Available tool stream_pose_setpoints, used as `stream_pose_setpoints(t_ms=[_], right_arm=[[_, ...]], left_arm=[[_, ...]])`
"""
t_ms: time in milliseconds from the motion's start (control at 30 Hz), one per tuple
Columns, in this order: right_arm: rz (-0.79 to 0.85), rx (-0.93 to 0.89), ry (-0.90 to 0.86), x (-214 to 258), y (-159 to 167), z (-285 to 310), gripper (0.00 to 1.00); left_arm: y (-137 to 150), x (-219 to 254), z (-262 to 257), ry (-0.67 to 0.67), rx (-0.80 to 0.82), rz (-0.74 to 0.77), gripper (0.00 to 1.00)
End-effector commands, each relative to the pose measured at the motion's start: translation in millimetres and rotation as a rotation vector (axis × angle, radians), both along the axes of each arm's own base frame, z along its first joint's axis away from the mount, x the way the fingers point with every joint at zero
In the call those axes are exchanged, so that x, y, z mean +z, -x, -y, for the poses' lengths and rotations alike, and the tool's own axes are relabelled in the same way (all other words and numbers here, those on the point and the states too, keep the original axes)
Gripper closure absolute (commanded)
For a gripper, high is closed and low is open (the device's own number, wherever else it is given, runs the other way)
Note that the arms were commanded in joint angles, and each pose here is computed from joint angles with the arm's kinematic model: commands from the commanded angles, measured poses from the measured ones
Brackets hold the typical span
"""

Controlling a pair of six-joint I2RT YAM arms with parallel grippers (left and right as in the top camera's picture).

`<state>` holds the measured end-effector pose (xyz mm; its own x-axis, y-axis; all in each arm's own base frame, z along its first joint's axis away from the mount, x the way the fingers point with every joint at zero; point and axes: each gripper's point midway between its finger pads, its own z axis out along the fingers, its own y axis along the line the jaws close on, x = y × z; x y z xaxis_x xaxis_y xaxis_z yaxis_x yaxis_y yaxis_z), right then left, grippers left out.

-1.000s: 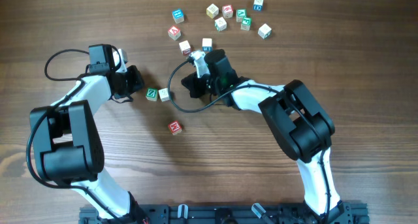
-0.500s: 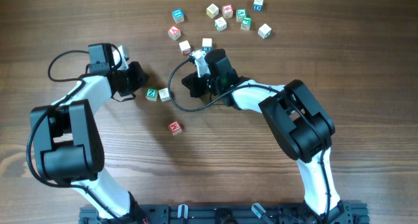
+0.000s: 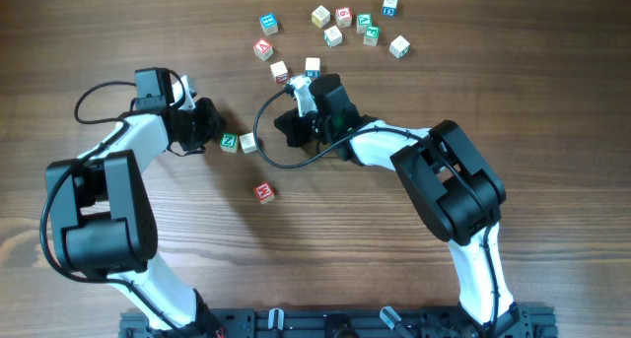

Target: Form a circle

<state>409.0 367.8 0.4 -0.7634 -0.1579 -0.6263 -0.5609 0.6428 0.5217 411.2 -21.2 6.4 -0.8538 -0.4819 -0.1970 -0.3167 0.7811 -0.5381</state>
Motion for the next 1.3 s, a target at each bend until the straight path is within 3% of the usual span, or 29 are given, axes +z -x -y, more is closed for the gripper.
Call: stream_pose_setpoints(t_ms=[0,1267], right_arm=[[-0.023,-0.028,0.035,-15.0,0.3,6.0,0.96],[-0.025,-0.028,0.037,-15.6,0.8,6.3,0.96]], left_arm=[[7.2,-8.3,3.9,0.023,0.000,-0.037,0.96],[11.8,-6.4,11.3,0.067,-0.016,-0.052,0.96]])
